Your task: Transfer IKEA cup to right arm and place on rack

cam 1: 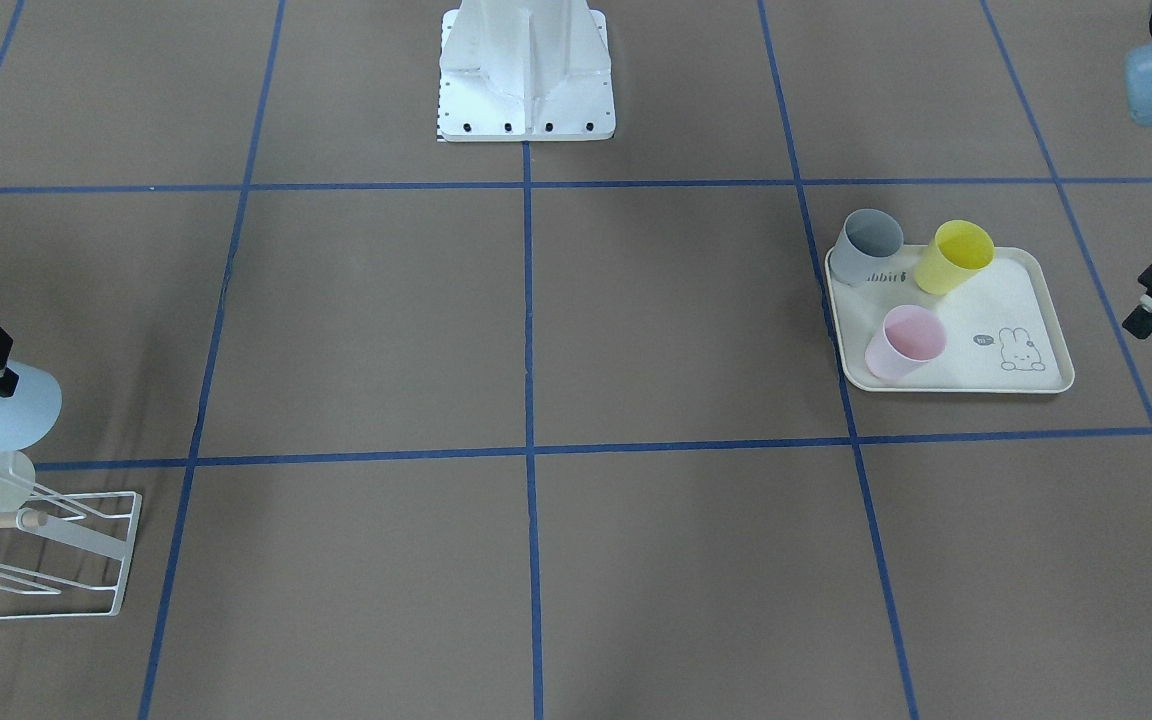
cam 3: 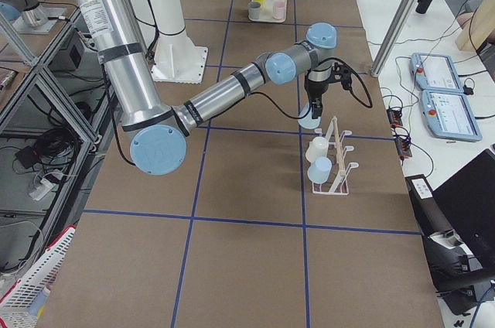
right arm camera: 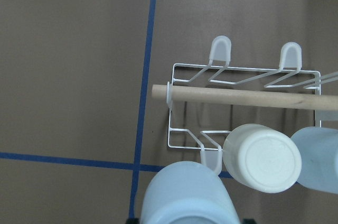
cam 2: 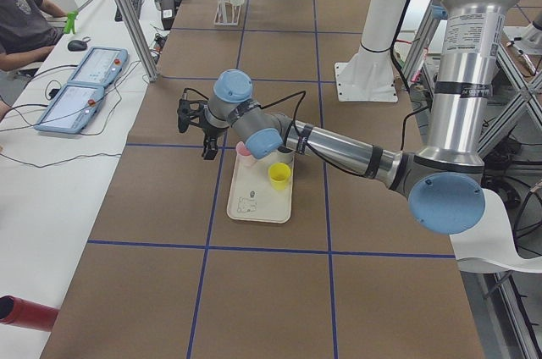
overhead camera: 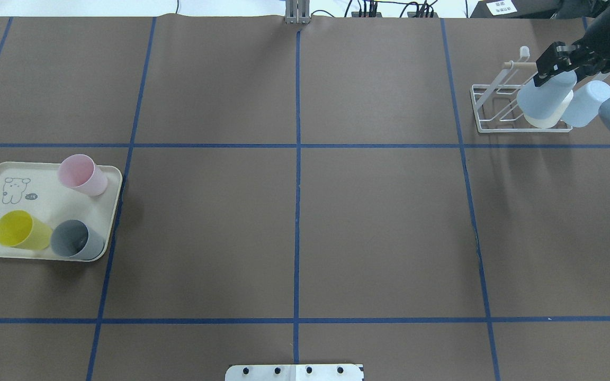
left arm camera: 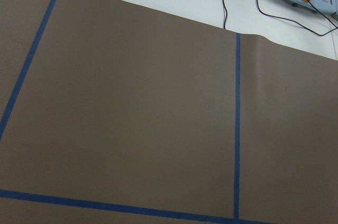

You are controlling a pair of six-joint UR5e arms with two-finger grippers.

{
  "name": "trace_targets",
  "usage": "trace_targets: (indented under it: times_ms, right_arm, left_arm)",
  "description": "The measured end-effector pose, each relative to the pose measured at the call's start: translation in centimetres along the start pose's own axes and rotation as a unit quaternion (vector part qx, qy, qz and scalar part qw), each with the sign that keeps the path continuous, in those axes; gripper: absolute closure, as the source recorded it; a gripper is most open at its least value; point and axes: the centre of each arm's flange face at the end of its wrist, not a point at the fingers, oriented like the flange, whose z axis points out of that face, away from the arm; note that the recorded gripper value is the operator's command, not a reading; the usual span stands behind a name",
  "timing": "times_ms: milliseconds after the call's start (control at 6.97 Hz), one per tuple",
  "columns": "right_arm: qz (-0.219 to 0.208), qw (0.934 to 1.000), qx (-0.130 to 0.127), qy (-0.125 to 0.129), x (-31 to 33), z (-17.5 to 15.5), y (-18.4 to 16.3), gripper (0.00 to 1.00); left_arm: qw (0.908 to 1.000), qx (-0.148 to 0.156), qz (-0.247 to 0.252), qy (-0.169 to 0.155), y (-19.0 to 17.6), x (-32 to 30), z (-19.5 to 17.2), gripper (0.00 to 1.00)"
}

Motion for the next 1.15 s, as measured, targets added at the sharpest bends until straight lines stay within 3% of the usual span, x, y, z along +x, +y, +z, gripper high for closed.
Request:
trace_targets:
  times_ms: [1147]
  right_arm:
    - [-0.016,0.9998,-0.007,0.004,1.6,4.4,-4.2,0.67]
  left_arm:
    - [1.0,0.002,0.002,0.004,0.2,0.4,-0.5,0.0]
